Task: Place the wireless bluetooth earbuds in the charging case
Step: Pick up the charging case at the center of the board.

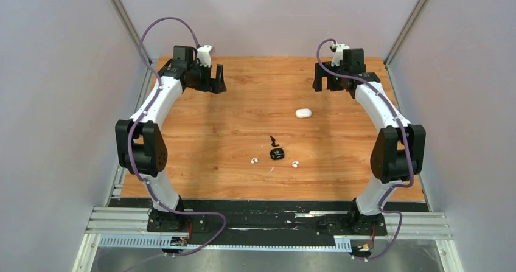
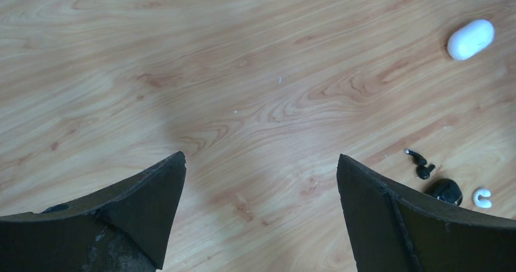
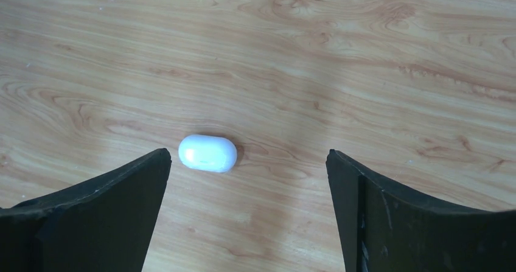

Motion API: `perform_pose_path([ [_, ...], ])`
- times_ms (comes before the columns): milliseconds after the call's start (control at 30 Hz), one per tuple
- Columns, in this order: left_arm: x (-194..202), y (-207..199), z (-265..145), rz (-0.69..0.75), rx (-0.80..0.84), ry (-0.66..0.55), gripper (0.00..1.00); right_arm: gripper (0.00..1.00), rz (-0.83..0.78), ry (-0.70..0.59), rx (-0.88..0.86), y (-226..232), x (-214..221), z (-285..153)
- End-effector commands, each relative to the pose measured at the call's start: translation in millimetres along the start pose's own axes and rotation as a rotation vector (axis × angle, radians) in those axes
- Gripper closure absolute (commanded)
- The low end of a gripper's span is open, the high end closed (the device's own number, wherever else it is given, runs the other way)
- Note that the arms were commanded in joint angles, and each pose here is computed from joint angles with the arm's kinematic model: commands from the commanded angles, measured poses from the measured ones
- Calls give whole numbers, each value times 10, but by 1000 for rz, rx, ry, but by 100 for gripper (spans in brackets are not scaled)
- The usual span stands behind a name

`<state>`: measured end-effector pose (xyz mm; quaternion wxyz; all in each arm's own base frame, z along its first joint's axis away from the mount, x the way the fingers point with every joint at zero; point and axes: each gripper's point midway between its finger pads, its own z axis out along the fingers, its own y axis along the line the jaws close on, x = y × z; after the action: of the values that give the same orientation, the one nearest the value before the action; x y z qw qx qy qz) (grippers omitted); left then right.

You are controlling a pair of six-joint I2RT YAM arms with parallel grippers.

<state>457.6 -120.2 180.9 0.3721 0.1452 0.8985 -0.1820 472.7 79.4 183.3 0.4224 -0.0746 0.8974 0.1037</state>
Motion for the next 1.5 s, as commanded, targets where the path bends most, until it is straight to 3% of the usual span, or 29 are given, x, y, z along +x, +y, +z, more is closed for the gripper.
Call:
perform_pose_path([
  [0, -163, -215, -113, 36, 90, -51, 0, 0, -83, -36, -21, 28, -228, 82],
  [133, -193, -300, -129, 84, 117, -60, 0, 0, -314, 22, -281, 355, -53, 130],
  [200, -190, -331, -127, 91, 123, -57, 0, 2, -352, 53, -311, 388, 33, 196],
  [400, -164, -377, -144, 101, 127, -52, 0, 24, -441, 166, -440, 523, 328, 385],
  [600, -129, -446, -131, 114, 175, -42, 0, 25, -807, 141, -680, 607, 821, 400],
  [800, -132, -444, -98, 117, 172, -39, 0, 26, -949, 139, -715, 569, 946, 629],
  [1067, -73, -480, -120, 150, 162, -30, 0, 32, -997, 209, -725, 498, 1207, 866],
  [1200, -41, -514, -114, 159, 167, -23, 0, 43, -1011, 236, -726, 469, 1304, 909],
  [1367, -82, -568, -66, 171, 185, -33, 0, 67, -1001, 222, -702, 483, 1216, 894],
  [1467, -229, -627, 14, 176, 214, -69, 0, 82, -998, 136, -659, 563, 942, 834],
])
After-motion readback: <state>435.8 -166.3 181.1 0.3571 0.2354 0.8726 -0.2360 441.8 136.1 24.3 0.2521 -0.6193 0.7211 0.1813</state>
